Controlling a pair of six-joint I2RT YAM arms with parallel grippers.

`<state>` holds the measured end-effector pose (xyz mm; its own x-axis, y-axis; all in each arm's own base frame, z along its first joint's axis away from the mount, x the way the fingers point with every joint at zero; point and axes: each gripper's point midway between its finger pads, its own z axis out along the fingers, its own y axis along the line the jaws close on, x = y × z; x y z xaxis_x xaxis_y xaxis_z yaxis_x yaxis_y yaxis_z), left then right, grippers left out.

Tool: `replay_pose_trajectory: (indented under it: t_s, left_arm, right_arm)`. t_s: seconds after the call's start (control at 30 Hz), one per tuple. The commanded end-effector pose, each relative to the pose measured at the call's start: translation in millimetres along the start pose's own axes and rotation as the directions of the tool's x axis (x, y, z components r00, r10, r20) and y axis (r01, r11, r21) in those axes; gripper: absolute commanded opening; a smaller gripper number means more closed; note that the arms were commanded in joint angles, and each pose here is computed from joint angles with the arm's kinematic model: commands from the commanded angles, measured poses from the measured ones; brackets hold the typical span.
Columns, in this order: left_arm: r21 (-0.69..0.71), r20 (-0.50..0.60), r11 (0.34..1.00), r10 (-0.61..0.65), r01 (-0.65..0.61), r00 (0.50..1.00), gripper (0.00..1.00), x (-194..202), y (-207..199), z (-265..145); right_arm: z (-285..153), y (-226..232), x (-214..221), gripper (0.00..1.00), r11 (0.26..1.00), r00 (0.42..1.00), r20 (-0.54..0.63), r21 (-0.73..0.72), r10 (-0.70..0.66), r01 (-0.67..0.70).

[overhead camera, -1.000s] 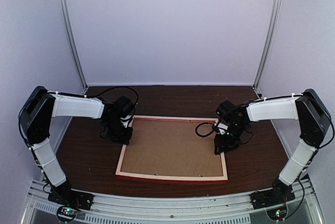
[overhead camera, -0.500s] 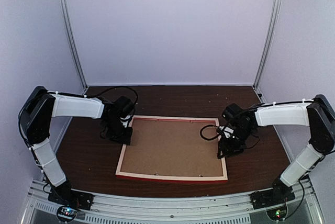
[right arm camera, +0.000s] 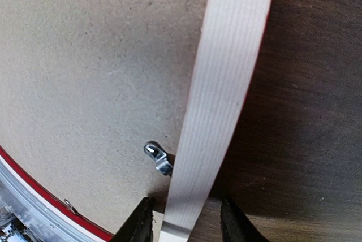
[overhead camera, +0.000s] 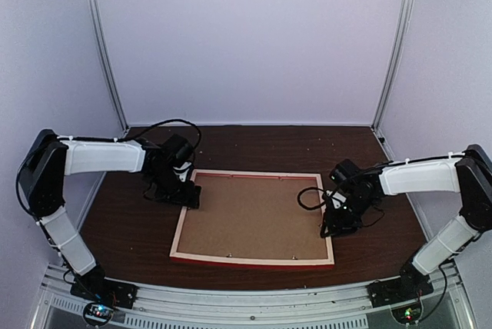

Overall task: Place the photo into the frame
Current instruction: Press the fastener onto the backboard, then pick up the photo frame from the center of the board.

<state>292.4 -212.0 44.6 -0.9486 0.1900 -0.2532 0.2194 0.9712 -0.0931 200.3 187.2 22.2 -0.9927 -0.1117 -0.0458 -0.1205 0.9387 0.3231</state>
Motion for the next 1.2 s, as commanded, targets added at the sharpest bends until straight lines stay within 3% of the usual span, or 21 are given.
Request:
replay_pose_trajectory:
  t_s: [0.0,0.17,0.37,0.5,0.63,0.77,0.93,1.17]
  left_arm:
    - [0.147,0.152,0.988,0.011,-0.034,0.988,0.93,-24,-27,-42]
    - [0.241,0.275,0.954,0.109,-0.178,0.955,0.95,-29,-66,-67]
    - [0.26,0.419,0.834,0.357,-0.487,0.835,0.95,-12,-138,-90]
    - [0.218,0.478,0.73,0.499,-0.648,0.723,0.95,7,-172,-88]
    - [0.102,0.523,0.61,0.639,-0.786,0.564,0.95,24,-200,-84]
    - [0.019,0.549,0.511,0.713,-0.86,0.436,0.95,37,-224,-78]
    - [-0.046,0.561,0.424,0.76,-0.904,0.328,0.96,53,-244,-69]
    - [-0.215,0.483,0.309,0.858,-0.926,0.174,0.98,64,-261,-47]
  right_arm:
    - [6,2,-5,0.37,0.999,0.999,0.024,-0.008,0.039,-0.039]
    - [0,0,-19,0.23,0.998,0.997,0.057,0.04,0.053,-0.055]
    - [-7,-5,-42,0.1,0.992,0.994,0.09,0.106,0.065,-0.074]
    - [-16,0,-58,0.03,0.992,0.992,0.108,0.101,0.06,-0.071]
    - [-31,14,-73,0.0,0.997,0.991,0.126,0.056,0.046,-0.053]
    - [-41,24,-80,0.0,0.999,0.993,0.111,0.001,0.045,-0.046]
    - [-53,38,-85,0.0,0.997,0.994,0.098,-0.068,0.045,-0.039]
    - [-67,52,-83,0.0,0.992,0.997,0.068,-0.124,0.026,-0.018]
